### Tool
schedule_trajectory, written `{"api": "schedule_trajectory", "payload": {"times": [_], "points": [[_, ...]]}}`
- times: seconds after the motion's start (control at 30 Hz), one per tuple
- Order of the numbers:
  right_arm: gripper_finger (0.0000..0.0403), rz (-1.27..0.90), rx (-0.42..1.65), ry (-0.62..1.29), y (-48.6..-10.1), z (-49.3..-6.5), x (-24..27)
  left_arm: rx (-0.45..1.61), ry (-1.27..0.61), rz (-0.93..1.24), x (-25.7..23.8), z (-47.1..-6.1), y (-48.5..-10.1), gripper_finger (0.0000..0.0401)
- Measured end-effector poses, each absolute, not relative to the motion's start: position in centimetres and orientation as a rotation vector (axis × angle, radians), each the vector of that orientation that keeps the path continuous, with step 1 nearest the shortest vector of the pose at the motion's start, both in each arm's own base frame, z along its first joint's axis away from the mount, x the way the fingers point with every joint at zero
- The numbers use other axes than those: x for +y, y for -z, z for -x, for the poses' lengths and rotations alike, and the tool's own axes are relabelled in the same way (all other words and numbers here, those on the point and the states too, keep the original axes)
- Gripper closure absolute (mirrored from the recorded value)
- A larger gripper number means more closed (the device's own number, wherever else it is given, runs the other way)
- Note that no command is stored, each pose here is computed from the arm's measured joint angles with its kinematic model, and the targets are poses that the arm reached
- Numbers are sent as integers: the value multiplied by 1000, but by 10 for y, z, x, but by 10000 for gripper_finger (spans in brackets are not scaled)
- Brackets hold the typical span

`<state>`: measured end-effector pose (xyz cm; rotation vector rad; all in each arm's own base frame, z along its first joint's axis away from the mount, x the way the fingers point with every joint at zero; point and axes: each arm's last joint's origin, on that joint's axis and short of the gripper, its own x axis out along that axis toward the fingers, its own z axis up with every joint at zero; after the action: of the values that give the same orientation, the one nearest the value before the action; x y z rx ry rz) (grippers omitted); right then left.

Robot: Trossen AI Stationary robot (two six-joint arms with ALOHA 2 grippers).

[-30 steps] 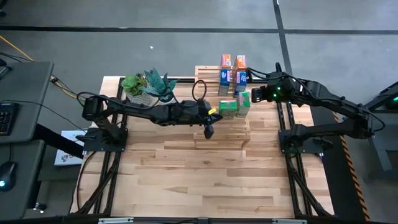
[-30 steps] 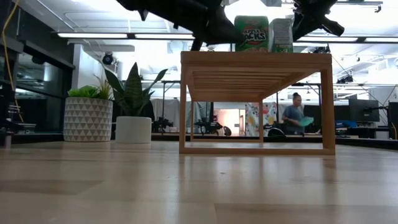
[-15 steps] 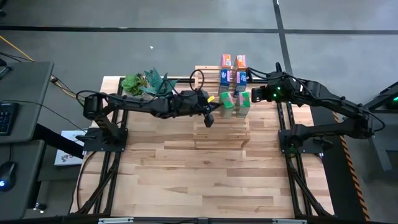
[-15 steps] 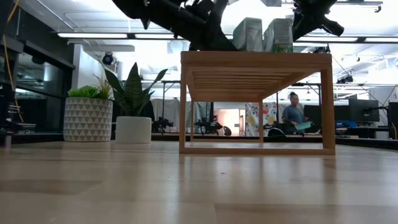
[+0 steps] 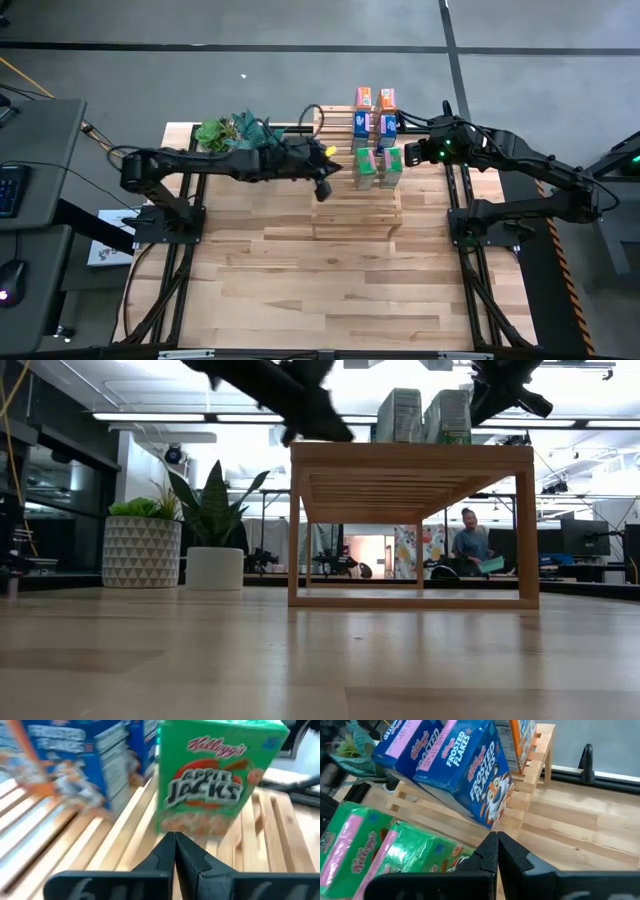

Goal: Stack cereal on shelf
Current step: Return to Home Position

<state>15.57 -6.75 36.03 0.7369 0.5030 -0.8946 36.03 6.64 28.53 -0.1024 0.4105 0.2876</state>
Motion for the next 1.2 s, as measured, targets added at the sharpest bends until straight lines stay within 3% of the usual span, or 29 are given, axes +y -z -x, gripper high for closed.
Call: {"api": "schedule_trajectory", "payload": {"times": [0.13,0.23,0.43,0.6,0.87,1.2], "points": [[402,-723,496,916,-360,-155,-68,430,-282,111,65,-325,-305,401],[402,-722,495,920,-360,-155,-68,325,-300,181,54,-291,-311,401],[402,-721,495,920,-360,-155,-68,-10,-208,279,21,-222,-286,401],[402,-723,496,905,-361,-156,-68,-95,-216,306,20,-179,-268,401],[402,-691,421,678,-376,-150,-61,-230,-199,367,16,-133,-235,401],[402,-745,322,613,-390,-105,-43,-337,-193,424,15,-106,-197,401]]}}
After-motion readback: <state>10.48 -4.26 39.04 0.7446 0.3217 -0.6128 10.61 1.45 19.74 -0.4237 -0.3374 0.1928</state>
